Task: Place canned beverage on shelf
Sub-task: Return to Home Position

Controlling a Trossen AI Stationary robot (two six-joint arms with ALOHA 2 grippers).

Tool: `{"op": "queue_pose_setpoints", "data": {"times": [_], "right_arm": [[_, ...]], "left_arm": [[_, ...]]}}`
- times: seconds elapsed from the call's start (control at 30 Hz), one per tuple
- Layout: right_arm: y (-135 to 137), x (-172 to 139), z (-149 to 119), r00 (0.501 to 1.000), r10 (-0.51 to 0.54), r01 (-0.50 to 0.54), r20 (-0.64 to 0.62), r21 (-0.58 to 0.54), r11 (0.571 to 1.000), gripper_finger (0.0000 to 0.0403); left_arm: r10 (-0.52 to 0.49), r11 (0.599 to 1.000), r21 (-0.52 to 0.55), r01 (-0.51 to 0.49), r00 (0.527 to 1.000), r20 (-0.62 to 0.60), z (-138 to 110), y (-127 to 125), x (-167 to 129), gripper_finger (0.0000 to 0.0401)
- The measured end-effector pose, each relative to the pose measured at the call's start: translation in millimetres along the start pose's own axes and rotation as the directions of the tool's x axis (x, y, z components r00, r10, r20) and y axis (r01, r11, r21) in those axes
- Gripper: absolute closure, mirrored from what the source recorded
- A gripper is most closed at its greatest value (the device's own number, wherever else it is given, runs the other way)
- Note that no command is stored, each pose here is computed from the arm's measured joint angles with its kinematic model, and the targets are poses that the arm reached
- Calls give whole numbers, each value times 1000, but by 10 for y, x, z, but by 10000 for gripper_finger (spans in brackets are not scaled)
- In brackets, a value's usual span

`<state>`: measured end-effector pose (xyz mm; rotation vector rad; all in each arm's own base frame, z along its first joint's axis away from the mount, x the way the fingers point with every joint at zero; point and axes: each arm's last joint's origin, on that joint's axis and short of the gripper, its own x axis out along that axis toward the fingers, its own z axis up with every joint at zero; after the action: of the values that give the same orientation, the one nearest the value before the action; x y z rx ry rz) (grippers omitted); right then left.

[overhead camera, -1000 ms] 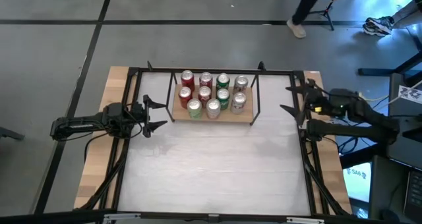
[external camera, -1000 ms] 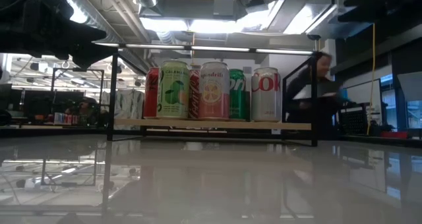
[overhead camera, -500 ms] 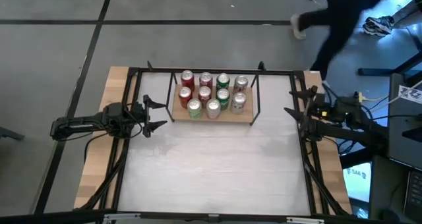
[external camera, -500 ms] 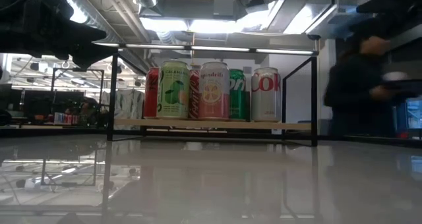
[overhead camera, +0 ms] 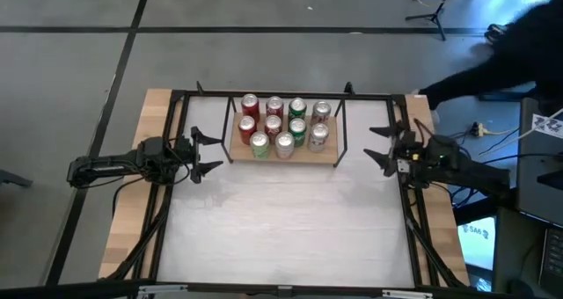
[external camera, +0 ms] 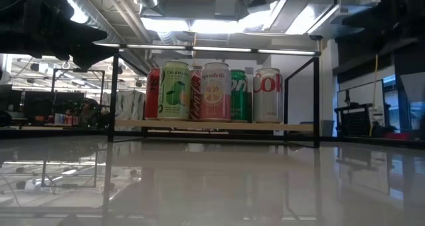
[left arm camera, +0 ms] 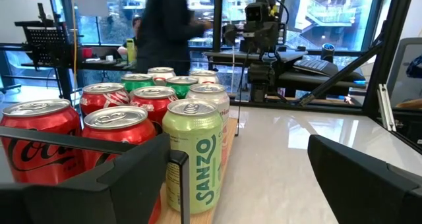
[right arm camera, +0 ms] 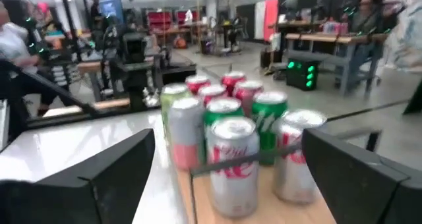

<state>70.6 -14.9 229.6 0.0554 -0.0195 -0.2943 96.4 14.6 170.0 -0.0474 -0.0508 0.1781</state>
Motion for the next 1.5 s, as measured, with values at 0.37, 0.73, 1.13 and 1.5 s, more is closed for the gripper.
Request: {"op": "queue_pose_setpoints", "data": {"times": [0.37, 0.73, 1.13, 1.5], "right_arm": [[13, 177, -395, 999, 33, -33, 12, 2, 999, 24], [24, 225, -588, 996, 82, -81, -20, 26, 996, 34], [29, 225, -595, 995, 101, -101, -24, 26, 995, 202], [29, 225, -597, 995, 100, -99, -26, 25, 995, 381]], "left_arm": [[1, 1000, 0, -1, 1000, 0, 0, 0, 0, 51], [1, 1000, 0, -1, 1000, 0, 0, 0, 0, 51], [1, 1000, 0, -1, 1000, 0, 0, 0, 0, 51], [0, 1000, 0, 0, 1000, 0, 0, 0, 0, 51]]}}
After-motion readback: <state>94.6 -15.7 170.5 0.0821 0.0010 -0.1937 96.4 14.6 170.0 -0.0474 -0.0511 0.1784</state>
